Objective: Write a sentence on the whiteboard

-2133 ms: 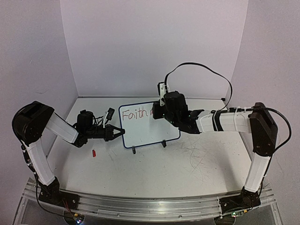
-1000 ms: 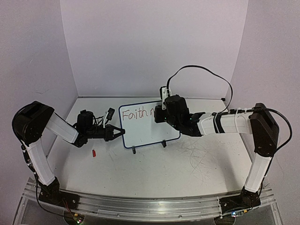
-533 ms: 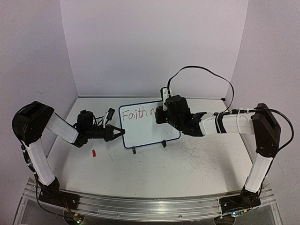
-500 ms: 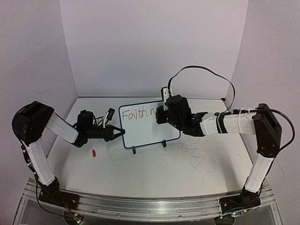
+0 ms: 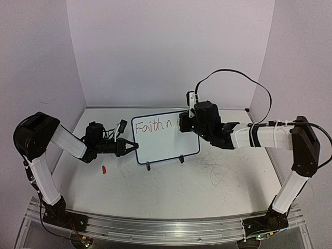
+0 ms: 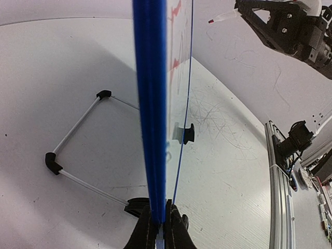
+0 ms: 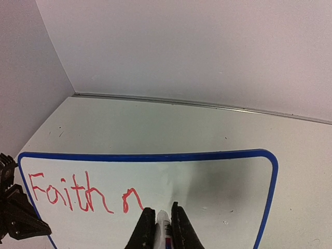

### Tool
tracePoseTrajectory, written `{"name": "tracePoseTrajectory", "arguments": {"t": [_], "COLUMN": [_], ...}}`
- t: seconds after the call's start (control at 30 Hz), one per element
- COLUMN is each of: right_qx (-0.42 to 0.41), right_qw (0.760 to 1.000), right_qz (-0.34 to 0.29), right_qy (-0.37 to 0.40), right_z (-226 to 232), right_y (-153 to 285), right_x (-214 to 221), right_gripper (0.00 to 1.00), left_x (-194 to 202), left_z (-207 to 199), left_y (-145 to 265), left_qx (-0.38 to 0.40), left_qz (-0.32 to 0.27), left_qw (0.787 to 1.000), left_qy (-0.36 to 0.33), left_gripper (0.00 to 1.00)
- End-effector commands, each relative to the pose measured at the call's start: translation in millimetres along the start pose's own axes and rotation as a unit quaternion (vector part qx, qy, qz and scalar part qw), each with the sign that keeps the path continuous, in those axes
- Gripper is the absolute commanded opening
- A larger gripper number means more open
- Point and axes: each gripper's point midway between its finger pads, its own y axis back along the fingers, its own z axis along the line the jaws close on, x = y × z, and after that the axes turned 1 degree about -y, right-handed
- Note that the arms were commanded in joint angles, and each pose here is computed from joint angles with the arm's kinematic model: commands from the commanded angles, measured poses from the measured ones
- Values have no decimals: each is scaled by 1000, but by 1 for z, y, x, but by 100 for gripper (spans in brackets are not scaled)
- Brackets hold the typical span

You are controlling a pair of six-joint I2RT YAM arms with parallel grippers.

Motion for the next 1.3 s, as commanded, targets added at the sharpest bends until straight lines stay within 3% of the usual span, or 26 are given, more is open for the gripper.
{"name": "tracePoseTrajectory", "arguments": {"t": [0.0, 1.27], "right_qx": [-28, -27], "right_qw": [1000, 999], "right_qz": [-8, -23], "right_qy": [2, -5], "right_z": [13, 12], "right_y": [-3, -17], "right_x": [-7, -9], "right_gripper": [0, 0], "left_x": [-16, -15], "left_z": [8, 8], "left_y": [1, 1], "left_qx": [-31, -32], "left_qz": [-14, -12], "left_qw": [999, 999], "left_qy": [-27, -26], "left_gripper": [0, 0]}}
